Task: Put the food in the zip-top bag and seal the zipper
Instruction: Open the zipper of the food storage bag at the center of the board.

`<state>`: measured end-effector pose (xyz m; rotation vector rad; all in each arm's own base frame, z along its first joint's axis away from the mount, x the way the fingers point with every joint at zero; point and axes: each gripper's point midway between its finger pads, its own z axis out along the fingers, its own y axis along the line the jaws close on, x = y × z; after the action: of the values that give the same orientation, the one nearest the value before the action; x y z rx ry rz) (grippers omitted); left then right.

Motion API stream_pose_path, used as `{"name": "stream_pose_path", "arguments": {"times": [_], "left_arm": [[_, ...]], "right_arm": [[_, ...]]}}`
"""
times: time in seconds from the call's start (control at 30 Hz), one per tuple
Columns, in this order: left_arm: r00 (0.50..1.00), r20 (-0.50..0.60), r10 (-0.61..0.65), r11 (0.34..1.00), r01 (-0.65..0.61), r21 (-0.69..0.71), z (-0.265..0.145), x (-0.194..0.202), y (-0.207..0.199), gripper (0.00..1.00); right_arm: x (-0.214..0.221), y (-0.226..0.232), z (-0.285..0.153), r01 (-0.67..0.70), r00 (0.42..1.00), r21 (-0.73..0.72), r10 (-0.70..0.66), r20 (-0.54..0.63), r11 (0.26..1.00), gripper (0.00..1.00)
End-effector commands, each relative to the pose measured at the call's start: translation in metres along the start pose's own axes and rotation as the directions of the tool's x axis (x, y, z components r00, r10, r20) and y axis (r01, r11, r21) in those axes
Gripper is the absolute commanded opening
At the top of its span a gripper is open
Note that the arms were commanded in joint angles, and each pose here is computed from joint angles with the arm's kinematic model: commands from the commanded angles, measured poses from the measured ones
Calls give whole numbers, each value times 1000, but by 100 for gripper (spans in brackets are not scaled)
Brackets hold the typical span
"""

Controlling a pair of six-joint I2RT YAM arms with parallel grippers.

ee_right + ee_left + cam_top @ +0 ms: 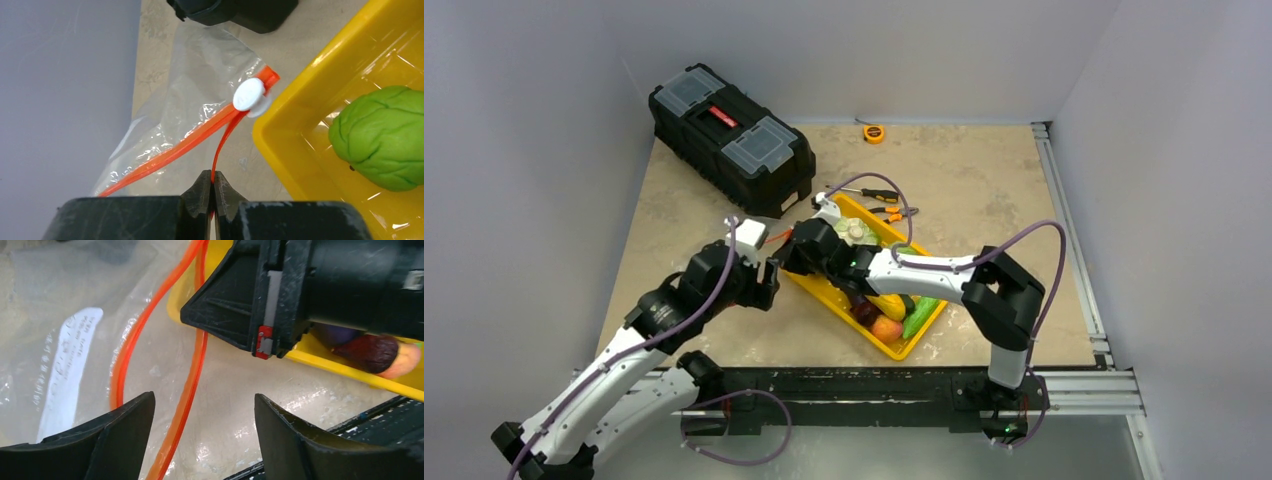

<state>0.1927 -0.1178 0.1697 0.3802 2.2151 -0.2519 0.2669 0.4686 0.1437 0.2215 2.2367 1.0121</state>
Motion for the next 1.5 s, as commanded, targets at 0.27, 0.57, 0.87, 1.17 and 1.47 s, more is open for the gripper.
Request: {"name": "stream_pose_path", "arguments": {"times": [0.27,0.57,0.87,1.17,1.47], "left_arm": [[933,359,-3,997,-27,77,-70,-79,-2,72],[987,81,137,990,-133,-54,-20,-72,4,50],[973,125,192,981,-192,-13,-13,-47,1,57],[975,0,221,965,-219,-142,0,-40,16,49],[973,-18,229,948,-227,-221,1,-44,28,42]], "right_arm": [[-3,47,-41,87,996,-301,-90,2,950,0],[-8,69,-52,-18,997,-359,-12,-80,933,0],[-20,66,-51,-144,986,-337,107,-128,930,0],[-27,40,-37,-182,982,-132,175,-68,974,0],[-21,50,-37,-159,987,-119,154,-53,980,0]]}}
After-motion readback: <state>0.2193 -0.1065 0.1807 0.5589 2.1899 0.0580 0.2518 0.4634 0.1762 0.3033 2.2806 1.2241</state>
